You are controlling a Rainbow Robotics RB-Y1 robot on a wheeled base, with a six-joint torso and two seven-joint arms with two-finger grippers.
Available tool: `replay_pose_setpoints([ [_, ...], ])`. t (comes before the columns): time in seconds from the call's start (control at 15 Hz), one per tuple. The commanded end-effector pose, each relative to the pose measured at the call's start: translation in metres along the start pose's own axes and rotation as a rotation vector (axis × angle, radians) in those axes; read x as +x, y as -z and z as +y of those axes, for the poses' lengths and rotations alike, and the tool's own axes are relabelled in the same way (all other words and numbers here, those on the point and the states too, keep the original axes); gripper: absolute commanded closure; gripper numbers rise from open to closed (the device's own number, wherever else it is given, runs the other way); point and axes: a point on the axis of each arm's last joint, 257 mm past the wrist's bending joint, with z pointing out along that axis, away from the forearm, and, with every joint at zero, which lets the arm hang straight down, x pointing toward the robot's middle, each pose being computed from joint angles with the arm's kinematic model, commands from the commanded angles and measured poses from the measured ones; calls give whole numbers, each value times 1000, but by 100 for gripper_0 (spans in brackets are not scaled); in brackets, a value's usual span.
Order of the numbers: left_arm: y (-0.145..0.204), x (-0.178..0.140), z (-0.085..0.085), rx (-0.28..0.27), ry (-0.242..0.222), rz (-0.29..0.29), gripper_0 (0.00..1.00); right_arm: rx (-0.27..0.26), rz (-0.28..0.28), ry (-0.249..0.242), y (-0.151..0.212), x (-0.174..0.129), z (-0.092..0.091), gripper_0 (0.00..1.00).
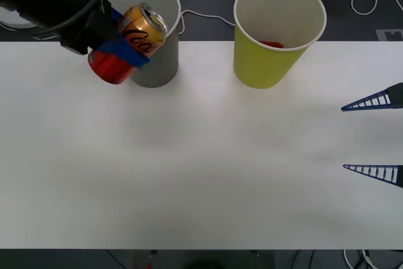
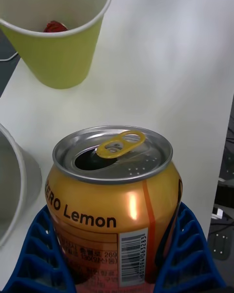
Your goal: Put the can into the green bin and the plastic bottle into the gray bin
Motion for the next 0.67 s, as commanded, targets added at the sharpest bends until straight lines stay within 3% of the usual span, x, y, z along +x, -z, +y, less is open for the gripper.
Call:
replay_pose_setpoints([
  [0.07,-12,-36,19,-10,14,14,99,0,0,0,0,0,0,0],
  [0.33,-37,-96,37,-33,42,5,98,0,0,0,0,0,0,0],
  [0.67,-76,-165,48,-38,80,-45,98,0,0,0,0,0,0,0],
])
